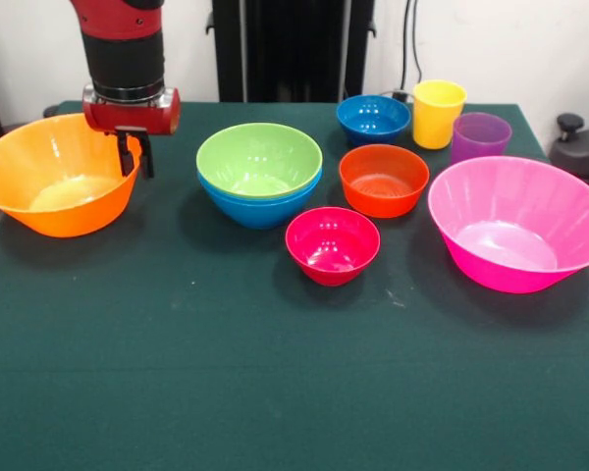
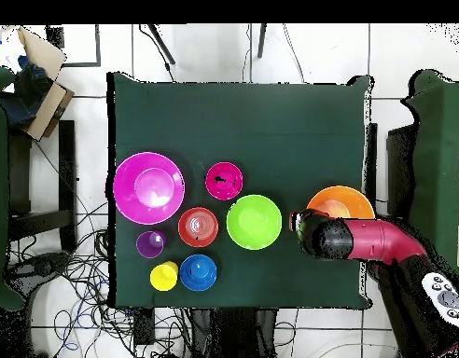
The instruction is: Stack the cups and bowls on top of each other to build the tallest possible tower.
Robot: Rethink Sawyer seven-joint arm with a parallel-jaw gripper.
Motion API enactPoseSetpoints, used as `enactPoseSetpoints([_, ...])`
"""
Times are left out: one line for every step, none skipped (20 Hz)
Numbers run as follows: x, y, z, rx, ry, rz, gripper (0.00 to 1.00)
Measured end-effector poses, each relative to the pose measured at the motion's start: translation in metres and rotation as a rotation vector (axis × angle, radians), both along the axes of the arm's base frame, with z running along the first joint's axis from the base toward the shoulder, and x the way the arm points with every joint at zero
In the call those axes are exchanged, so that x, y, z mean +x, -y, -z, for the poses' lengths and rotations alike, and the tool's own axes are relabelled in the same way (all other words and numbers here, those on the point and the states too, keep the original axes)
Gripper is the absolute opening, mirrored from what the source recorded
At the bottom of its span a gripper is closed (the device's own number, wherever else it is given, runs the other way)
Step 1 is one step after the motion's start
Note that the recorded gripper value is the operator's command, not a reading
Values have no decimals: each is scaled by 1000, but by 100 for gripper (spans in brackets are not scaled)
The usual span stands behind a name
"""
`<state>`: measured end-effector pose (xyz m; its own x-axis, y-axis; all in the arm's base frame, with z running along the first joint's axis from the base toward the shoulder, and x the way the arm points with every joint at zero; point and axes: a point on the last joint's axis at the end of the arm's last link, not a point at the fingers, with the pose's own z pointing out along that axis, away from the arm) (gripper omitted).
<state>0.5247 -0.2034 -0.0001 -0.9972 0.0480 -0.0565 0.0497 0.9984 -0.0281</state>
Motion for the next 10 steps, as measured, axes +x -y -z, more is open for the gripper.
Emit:
enactPoseSetpoints([0,0,0,0,0,0,0])
enactPoseSetpoints([0,0,0,0,0,0,0])
enactPoseSetpoints([0,0,0,0,-1,0,0])
enactPoseSetpoints([0,0,0,0,-1,0,0])
enactPoseSetpoints([-1,0,0,0,-1,0,0])
enactPoseSetpoints([-1,0,0,0,-1,0,0])
enactPoseSetpoints([-1,0,-2,-1,-1,0,0])
enactPoseSetpoints([-1,0,-3,-2,-1,1,0])
enactPoseSetpoints([-1,0,-4,-4,0,1,0])
enactPoseSetpoints([-1,1,-8,-7,2,2,0])
